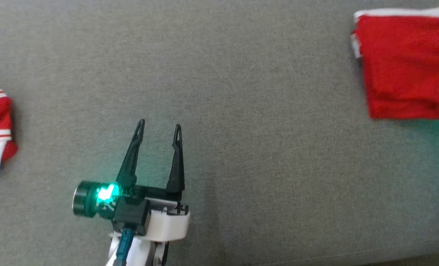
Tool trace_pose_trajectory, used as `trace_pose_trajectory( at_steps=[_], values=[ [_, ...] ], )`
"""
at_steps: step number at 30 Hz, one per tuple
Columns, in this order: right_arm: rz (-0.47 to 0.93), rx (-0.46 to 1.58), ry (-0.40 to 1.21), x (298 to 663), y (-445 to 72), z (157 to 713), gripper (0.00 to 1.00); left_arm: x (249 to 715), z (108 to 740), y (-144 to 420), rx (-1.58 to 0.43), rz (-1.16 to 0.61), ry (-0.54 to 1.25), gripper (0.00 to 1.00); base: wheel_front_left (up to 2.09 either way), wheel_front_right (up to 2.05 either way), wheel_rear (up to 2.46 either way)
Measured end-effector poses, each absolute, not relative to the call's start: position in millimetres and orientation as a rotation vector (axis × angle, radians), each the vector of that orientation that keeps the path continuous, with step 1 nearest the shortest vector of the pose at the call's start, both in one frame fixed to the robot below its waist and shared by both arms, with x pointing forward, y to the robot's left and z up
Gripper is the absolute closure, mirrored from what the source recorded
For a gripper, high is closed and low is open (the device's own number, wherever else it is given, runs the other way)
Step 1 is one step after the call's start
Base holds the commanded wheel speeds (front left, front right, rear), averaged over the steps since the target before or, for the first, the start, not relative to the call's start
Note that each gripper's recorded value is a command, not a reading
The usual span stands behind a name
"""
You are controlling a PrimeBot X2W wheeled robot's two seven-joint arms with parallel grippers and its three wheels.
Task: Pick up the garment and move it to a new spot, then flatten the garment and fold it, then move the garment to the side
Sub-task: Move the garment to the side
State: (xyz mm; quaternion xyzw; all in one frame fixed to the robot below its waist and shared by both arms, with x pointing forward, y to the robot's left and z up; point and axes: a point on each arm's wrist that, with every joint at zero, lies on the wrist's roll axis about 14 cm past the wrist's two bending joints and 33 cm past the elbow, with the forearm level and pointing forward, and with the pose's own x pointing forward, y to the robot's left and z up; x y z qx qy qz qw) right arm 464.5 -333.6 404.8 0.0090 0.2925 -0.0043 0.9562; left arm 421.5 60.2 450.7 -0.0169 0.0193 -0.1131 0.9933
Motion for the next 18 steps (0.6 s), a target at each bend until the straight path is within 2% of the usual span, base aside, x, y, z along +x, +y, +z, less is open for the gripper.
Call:
trace_pose_trajectory(
  at_steps=[9,10,11,18],
  values=[
    [-0.113,-0.083,0.553,480.4,-380.6,414.4,1.0,438.9,439.0,50.3,-0.036,-0.261,0.045,0.0,0.0,0.0,0.0],
    [-0.126,-0.094,0.544,481.3,-385.3,416.7,0.72,438.7,438.9,50.5,-0.035,-0.261,0.046,0.0,0.0,0.0,0.0],
    [-0.138,-0.103,0.537,481.3,-389.6,418.8,0.0,438.3,439.2,50.7,-0.034,-0.261,0.046,0.0,0.0,0.0,0.0],
    [-0.145,-0.148,0.441,482.9,-387.9,437.9,0.0,433.0,451.4,49.9,-0.024,-0.269,0.02,0.0,0.0,0.0,0.0]
  ],
)
